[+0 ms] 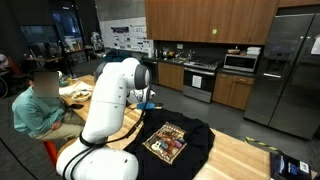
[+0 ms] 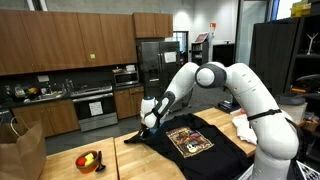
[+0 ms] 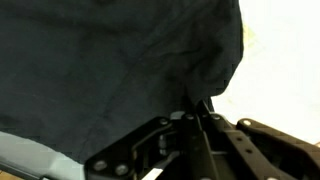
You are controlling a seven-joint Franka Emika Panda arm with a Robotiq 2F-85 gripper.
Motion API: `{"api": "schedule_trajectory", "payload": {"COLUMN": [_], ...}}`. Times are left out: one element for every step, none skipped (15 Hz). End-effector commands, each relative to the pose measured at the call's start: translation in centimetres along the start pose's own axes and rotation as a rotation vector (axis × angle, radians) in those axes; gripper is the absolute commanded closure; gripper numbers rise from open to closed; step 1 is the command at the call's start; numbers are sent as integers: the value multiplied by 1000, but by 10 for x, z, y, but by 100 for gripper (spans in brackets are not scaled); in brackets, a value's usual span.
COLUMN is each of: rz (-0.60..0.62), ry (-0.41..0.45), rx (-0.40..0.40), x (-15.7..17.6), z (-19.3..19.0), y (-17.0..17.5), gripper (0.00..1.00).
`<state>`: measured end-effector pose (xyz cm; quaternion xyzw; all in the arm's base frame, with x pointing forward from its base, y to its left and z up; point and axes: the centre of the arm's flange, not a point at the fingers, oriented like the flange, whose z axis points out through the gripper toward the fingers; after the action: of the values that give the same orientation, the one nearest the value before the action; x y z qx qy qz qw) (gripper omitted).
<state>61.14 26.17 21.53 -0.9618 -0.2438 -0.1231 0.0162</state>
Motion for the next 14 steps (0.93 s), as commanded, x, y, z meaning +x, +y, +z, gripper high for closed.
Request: {"api": "schedule_trajectory", "payload": {"rz": [56, 71, 95, 125, 152, 184, 216, 258, 292, 322, 355, 386, 412, 436], "ry": [27, 31, 34, 37, 40, 42, 47, 53, 58, 64, 69, 71, 68, 67], "rx": [8, 8, 7, 7, 1, -4, -15, -21, -30, -40, -47, -56, -64, -76], "x": [-36, -41, -47, -55, -60, -68, -76, -84, -92, -98, -104, -110, -118, -124], "z": [-30, -30, -32, -29, -30, -30, -30, -29, -31, -31, -30, -30, -28, -29], "y": [-7, -6, -6, -4, -2, 4, 11, 22, 29, 38, 48, 57, 61, 66], "gripper": [99, 99, 99, 99, 99, 99, 99, 99, 99, 99, 99, 99, 99, 99]}}
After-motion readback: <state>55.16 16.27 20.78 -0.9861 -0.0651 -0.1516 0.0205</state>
